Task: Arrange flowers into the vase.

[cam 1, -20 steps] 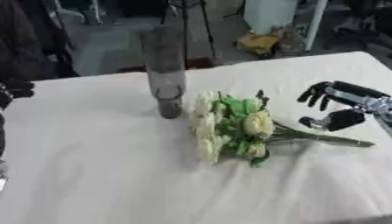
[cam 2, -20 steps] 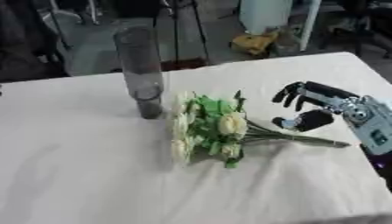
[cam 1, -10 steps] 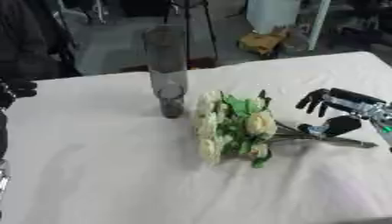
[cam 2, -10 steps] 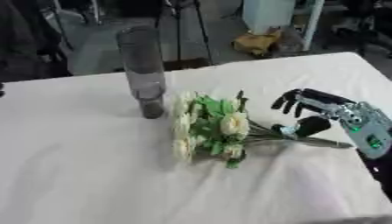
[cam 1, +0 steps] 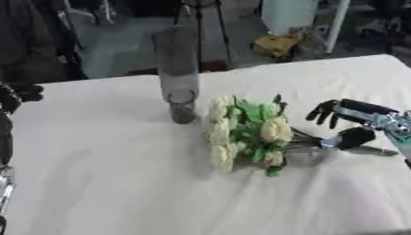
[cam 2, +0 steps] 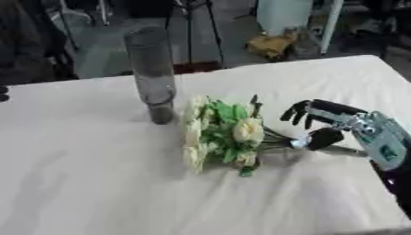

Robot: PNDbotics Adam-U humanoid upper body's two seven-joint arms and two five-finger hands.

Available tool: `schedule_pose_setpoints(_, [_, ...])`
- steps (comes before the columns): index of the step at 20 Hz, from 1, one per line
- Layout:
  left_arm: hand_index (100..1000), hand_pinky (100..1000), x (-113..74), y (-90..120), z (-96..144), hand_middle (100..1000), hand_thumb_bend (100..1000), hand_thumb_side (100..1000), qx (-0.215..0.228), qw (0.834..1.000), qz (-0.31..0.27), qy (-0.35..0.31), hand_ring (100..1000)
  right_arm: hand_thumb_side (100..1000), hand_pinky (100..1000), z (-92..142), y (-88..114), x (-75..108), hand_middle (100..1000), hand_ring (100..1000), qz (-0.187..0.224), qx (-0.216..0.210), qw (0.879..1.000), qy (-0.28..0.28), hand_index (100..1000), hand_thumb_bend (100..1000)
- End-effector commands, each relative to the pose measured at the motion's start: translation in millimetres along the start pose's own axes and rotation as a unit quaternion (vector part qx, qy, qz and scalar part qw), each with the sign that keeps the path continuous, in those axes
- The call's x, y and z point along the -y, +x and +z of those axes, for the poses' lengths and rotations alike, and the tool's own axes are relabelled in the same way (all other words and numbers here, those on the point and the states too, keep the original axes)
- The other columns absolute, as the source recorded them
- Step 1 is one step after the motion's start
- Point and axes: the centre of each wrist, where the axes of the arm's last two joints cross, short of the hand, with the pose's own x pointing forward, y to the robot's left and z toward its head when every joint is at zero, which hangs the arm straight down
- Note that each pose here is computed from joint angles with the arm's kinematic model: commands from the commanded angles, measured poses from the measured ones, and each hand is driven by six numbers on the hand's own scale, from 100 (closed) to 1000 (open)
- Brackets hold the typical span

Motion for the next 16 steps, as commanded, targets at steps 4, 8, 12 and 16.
schedule_pose_setpoints(4, [727, 635, -1.4, 8.0, -6.1, 614, 466, 935, 0.016, 1.0, -0.001, -0.006, 616, 457, 595, -1.1, 1.6, 8.5, 765, 738, 0.011, 0.001, 1.0, 0.005, 830, 397])
schedule_pose_setpoints(8, [727, 635, -0.6, 7.6, -5.9, 615, 463, 936, 0.015, 1.0, 0.001, -0.007, 616, 457, 603, -4.2, 0.8, 7.4, 779, 753, 0.009, -0.001, 1.0, 0.007, 839, 406])
schedule_pose_setpoints(12, [728, 635, -0.2, 7.2, -5.6, 615, 461, 937, 0.014, 1.0, 0.002, -0.008, 616, 456, 619, -5.7, -1.3, 6.6, 797, 778, 0.009, -0.007, 1.0, 0.013, 850, 418])
schedule_pose_setpoints(16, [728, 635, 0.2, 6.9, -5.3, 616, 459, 938, 0.013, 1.0, 0.003, -0.008, 615, 455, 618, -6.5, -3.5, 6.7, 796, 776, 0.012, -0.013, 1.0, 0.014, 849, 419])
